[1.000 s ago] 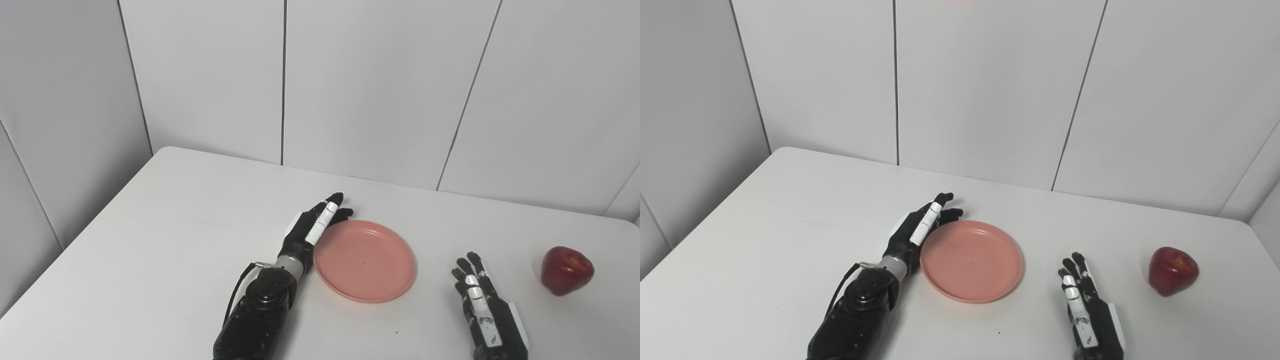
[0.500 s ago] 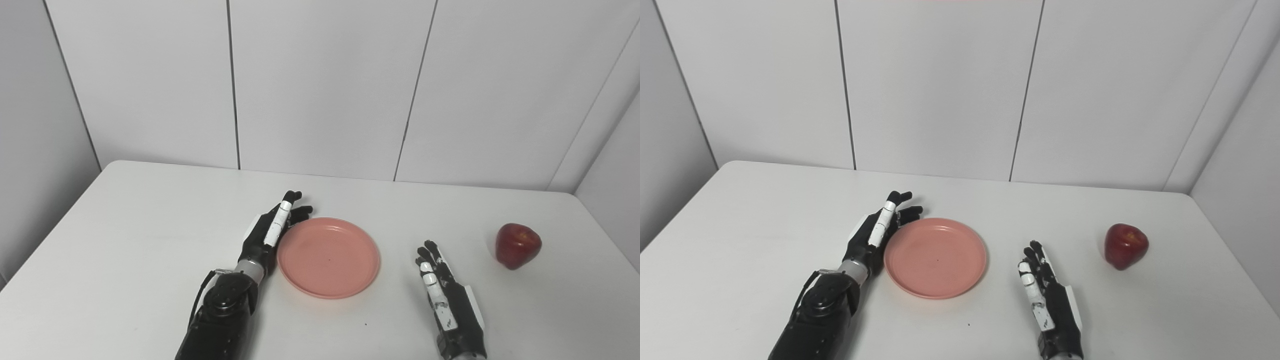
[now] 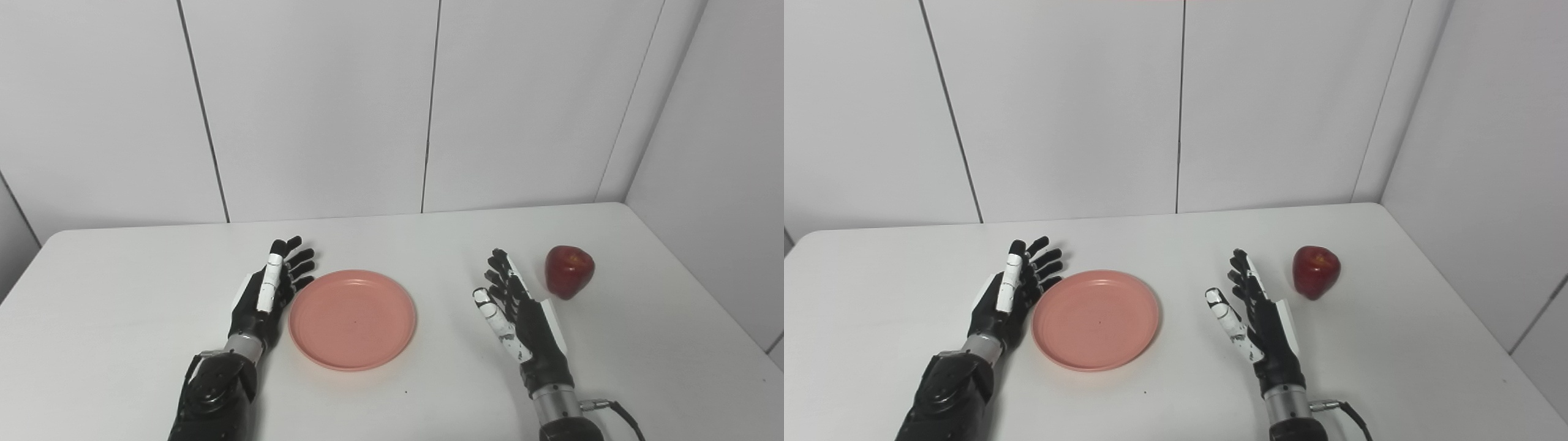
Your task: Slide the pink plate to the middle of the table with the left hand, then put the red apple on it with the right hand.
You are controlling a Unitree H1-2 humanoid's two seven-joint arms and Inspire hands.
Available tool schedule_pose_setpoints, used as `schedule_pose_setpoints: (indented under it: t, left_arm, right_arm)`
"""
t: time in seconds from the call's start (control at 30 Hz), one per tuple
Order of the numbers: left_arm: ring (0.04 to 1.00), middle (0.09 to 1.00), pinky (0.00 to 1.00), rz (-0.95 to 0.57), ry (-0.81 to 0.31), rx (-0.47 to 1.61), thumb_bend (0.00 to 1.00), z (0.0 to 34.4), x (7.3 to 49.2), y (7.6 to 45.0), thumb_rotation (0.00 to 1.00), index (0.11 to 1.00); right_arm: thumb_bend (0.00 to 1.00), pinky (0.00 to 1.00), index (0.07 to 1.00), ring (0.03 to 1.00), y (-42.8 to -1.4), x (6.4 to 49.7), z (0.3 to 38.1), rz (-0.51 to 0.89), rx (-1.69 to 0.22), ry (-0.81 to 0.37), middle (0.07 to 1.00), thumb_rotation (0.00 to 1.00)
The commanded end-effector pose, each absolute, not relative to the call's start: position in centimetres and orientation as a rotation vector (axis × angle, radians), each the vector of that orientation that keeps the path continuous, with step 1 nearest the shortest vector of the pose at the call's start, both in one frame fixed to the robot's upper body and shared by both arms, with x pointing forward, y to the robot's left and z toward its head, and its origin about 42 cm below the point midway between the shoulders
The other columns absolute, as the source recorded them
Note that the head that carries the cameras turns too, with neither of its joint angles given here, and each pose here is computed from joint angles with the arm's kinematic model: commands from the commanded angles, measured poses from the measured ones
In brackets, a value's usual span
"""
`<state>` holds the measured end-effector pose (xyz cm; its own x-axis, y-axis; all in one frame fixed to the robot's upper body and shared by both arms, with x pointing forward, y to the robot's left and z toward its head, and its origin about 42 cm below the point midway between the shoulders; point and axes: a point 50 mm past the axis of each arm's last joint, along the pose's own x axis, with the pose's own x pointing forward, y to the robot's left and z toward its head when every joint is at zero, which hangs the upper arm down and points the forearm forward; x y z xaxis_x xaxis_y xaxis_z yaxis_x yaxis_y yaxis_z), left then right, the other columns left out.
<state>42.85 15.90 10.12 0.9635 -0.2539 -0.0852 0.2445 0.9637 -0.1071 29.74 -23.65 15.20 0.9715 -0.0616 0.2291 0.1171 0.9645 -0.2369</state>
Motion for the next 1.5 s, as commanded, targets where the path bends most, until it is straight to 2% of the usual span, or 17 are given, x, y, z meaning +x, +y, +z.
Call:
schedule_pose_setpoints:
  t: [0.0,0.27,0.47,0.6,0.77,0.83,0.97,1.13,1.2,1.23,1.47]
  left_arm:
    - [0.875,0.890,0.84,-0.230,0.178,-0.068,0.82,8.0,42.2,16.9,0.95,0.872]
    - [0.890,0.915,0.88,-0.225,0.179,-0.088,0.83,7.6,42.2,16.8,0.92,0.881]
    - [0.890,0.916,0.85,-0.230,0.177,-0.065,0.83,7.3,42.2,16.8,0.94,0.892]
    - [0.885,0.906,0.84,-0.228,0.182,-0.065,0.84,7.3,42.1,16.9,0.93,0.890]
    - [0.883,0.903,0.82,-0.231,0.193,-0.074,0.82,7.1,42.1,16.9,0.93,0.884]
    - [0.887,0.905,0.82,-0.235,0.206,-0.091,0.82,7.2,42.1,17.0,0.93,0.886]
    - [0.898,0.911,0.84,-0.242,0.207,-0.093,0.80,7.2,42.0,17.1,0.95,0.903]
    - [0.909,0.915,0.86,-0.250,0.215,-0.098,0.78,7.2,41.9,17.4,0.97,0.917]
    - [0.915,0.917,0.87,-0.249,0.220,-0.104,0.77,7.2,41.9,17.5,0.97,0.921]
    - [0.916,0.913,0.88,-0.248,0.222,-0.106,0.76,7.2,41.9,17.5,0.97,0.923]
    - [0.915,0.909,0.89,-0.249,0.224,-0.104,0.73,7.2,42.0,17.9,0.97,0.921]
  right_arm:
    - [0.76,0.91,0.948,0.903,-23.8,30.9,17.2,-0.105,-0.287,-0.351,0.933,0.83]
    - [0.77,0.93,0.951,0.913,-25.2,32.3,18.4,-0.116,-0.353,-0.388,0.938,0.84]
    - [0.75,0.94,0.941,0.930,-26.1,33.5,19.3,-0.120,-0.407,-0.425,0.936,0.80]
    - [0.76,0.95,0.944,0.929,-26.6,34.1,19.9,-0.119,-0.442,-0.430,0.938,0.80]
    - [0.79,0.93,0.950,0.934,-26.6,34.6,20.6,-0.114,-0.501,-0.431,0.939,0.82]
    - [0.77,0.91,0.942,0.928,-26.5,34.8,20.9,-0.113,-0.560,-0.437,0.935,0.84]
    - [0.77,0.81,0.838,0.851,-26.4,35.2,21.4,-0.146,-0.652,-0.451,0.866,0.83]
    - [0.82,0.77,0.809,0.832,-26.9,36.1,22.2,-0.198,-0.851,-0.463,0.846,0.87]
    - [0.84,0.80,0.811,0.848,-27.2,36.5,22.5,-0.220,-0.925,-0.465,0.843,0.89]
    - [0.84,0.87,0.810,0.847,-27.4,36.7,22.7,-0.230,-0.957,-0.469,0.833,0.88]
    - [0.83,0.90,0.802,0.835,-28.8,38.1,23.9,-0.313,-1.160,-0.491,0.810,0.88]
